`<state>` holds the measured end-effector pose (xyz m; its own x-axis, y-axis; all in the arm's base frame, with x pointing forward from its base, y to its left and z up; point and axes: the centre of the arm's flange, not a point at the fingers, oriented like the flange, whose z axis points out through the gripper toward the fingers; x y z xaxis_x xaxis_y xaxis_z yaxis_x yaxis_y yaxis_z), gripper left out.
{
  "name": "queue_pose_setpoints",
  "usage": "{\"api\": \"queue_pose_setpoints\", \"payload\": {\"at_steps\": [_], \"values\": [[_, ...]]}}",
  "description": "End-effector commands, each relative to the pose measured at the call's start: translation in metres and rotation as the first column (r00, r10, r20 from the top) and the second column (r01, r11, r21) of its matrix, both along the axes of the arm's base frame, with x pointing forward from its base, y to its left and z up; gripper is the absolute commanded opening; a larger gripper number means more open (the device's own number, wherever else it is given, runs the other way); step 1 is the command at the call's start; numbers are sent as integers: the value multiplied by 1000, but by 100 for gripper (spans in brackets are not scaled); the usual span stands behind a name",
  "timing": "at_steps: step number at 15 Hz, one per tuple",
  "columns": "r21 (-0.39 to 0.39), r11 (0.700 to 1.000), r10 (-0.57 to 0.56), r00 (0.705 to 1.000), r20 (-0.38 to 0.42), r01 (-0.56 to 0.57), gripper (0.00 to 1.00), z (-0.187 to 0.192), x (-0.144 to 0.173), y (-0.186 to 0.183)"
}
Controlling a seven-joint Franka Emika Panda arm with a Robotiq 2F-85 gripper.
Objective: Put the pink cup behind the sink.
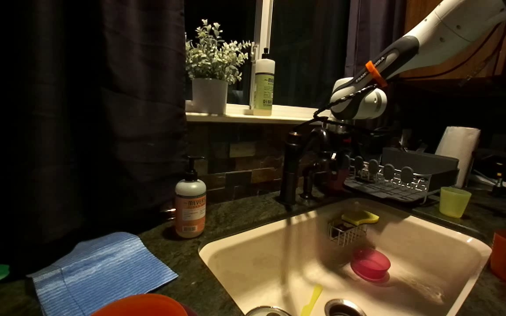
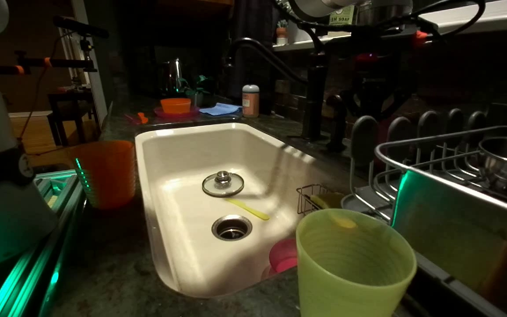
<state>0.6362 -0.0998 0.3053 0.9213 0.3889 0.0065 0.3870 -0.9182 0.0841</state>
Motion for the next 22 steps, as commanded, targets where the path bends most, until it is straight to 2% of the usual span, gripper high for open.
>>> {"api": "queue_pose_setpoints", "payload": {"at_steps": [1, 2, 3, 4, 9, 13, 14, 18, 22], "values": [[14, 1000, 9, 1000, 21, -9, 1, -12, 15, -1], [15, 1000, 10, 1000, 20, -10, 1, -13, 16, -1], [12, 1000, 11, 1000, 13, -11, 30, -14, 17, -1], [11, 1000, 10, 1000, 12, -11, 31, -12, 17, -1], [14, 1000, -10, 998, 66, 9, 67, 17, 14, 5], [1, 993, -119, 989, 88, 120, 97, 40, 3, 10], [1, 988, -151, 983, 105, 152, 100, 48, 2, 10], [-4, 947, -314, 930, 193, 321, 100, 79, 0, 13], [-19, 902, -414, 876, 249, 432, 100, 110, -8, 14]]}}
